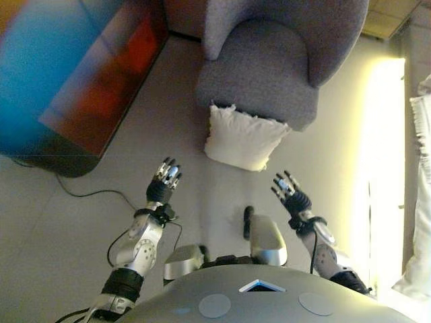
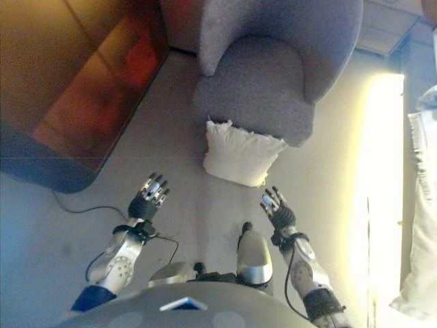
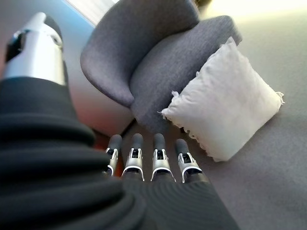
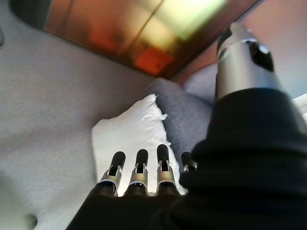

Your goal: Pick up the cushion and take it to the sofa

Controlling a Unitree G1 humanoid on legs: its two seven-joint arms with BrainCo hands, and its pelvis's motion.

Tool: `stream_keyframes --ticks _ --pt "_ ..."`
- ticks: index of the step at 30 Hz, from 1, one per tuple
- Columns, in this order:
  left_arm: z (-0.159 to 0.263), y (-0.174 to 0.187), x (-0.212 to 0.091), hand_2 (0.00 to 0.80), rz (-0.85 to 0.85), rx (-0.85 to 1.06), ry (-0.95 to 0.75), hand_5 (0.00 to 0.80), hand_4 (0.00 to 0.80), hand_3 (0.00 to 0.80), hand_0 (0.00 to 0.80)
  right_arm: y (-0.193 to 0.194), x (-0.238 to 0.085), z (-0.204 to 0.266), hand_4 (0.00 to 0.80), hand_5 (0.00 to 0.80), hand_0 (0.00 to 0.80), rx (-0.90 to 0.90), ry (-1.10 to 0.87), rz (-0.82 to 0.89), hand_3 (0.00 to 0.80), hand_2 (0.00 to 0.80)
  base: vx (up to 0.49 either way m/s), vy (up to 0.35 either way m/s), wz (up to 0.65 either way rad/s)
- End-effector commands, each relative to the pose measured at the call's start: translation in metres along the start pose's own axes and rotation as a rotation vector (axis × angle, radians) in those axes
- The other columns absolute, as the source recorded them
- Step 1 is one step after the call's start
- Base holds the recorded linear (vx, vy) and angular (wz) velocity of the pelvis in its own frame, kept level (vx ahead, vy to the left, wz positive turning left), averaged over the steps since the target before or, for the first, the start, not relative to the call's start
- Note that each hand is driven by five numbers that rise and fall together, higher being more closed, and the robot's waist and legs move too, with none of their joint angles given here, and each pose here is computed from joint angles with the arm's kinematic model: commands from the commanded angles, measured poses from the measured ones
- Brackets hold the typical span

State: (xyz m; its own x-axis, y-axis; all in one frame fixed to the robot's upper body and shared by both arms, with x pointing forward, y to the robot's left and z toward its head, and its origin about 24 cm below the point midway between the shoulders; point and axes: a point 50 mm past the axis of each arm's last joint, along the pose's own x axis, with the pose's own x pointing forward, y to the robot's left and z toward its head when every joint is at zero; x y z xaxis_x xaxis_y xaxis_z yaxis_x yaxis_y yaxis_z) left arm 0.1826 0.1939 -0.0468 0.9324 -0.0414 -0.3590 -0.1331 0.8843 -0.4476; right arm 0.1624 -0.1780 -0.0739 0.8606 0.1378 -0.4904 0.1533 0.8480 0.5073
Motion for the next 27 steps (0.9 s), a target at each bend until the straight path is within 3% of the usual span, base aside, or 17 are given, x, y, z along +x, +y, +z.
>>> stream_keyframes --ticks 1,4,9,15,21,27 --pt "0.009 -0.011 -0.012 0.000 -0.063 0.020 -0.061 0.000 0.000 0.000 0.000 0.013 0.001 0.008 0.000 0.000 0.000 0.013 -0.042 0.076 0.000 0.000 0.328 -0.084 0.14" --pt "0.018 -0.019 -0.006 0.000 -0.059 -0.018 -0.112 0.000 0.000 0.000 0.000 0.014 0.003 0.012 0.000 0.000 0.000 -0.029 -0.031 0.103 0.000 0.000 0.388 -0.170 0.15" --pt "0.023 -0.031 0.001 0.000 -0.062 -0.052 -0.157 0.000 0.000 0.000 0.000 0.018 0.014 0.017 0.000 0.000 0.000 -0.072 -0.023 0.149 0.000 0.000 0.332 -0.043 -0.49" --pt "0.033 -0.018 -0.005 0.000 -0.016 -0.047 -0.188 0.000 0.000 0.000 0.000 0.027 0.014 0.022 0.000 0.000 0.000 -0.062 -0.047 0.197 0.000 0.000 0.354 0.218 -0.54" --pt "0.038 -0.004 -0.009 0.000 0.022 -0.045 -0.200 0.000 0.000 0.000 0.000 0.020 0.010 0.019 0.000 0.000 0.000 -0.036 -0.040 0.162 0.000 0.000 0.262 0.112 -1.01" --pt "0.041 0.005 -0.010 0.000 0.046 -0.046 -0.208 0.000 0.000 0.000 0.000 0.018 0.005 0.012 0.000 0.000 0.000 -0.041 -0.016 0.147 0.000 0.000 0.136 0.008 -0.23"
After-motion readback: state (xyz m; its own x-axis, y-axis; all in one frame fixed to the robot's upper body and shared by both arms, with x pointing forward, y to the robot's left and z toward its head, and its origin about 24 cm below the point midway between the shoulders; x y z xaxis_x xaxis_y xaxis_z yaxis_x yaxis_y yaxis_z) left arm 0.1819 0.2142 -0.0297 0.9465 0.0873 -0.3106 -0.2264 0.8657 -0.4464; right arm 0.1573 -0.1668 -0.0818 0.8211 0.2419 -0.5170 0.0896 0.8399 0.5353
